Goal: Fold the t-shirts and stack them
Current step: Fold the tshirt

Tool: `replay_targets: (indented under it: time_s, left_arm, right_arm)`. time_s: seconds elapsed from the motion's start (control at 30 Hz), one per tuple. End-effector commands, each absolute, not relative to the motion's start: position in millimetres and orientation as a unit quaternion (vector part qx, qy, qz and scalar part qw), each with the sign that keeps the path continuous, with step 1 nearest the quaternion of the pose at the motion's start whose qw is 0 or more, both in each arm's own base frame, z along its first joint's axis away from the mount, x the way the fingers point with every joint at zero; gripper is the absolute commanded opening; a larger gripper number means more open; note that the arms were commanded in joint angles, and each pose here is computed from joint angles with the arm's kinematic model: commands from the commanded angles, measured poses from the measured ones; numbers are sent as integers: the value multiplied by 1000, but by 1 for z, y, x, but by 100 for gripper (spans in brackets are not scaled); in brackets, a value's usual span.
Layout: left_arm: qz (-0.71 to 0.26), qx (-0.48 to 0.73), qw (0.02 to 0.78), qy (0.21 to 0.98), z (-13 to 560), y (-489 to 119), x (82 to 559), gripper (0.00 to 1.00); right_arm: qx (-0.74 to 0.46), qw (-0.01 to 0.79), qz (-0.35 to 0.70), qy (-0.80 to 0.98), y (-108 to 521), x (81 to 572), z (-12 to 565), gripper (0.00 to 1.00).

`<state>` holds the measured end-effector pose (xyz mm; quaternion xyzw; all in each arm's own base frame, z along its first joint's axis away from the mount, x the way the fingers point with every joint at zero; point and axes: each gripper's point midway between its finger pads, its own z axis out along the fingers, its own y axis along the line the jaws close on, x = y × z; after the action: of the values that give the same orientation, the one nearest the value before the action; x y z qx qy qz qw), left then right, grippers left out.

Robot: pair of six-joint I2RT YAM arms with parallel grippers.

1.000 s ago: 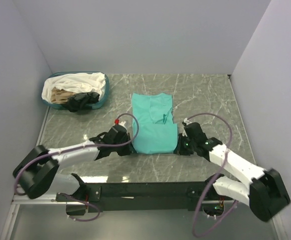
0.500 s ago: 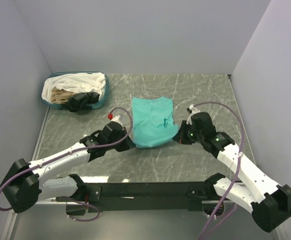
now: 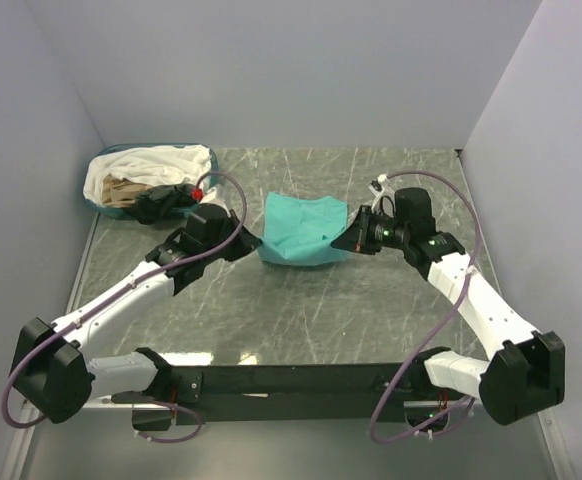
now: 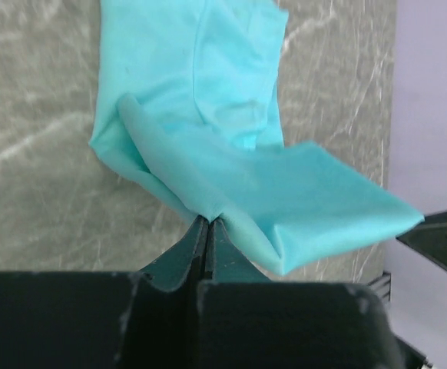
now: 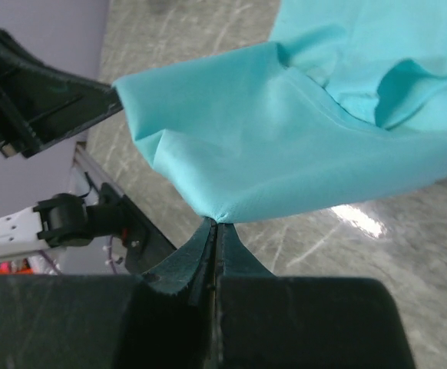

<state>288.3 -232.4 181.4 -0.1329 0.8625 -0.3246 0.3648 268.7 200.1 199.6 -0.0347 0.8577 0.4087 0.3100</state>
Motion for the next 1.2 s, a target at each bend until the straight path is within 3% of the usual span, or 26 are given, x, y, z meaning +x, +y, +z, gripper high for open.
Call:
replay_targets:
  time_s: [0.0,0.33,0.73,1.17]
  left_arm:
    - [-342,-126,408,837,216,-232,318,1]
    - [-326,-140,433,829,227,-221,377,1]
    - [-328,-117,421,838,213,-231,456,1]
    - [-323,-79,387,860,148,-260,548,1]
  right_arm:
    - [-67,340,459,818,211,284,243,0]
    - [-42,304,500,810,207,326,230,0]
    - [34,287,491,822,184,414,191,0]
    - [116,255,458,843,155,493,112,0]
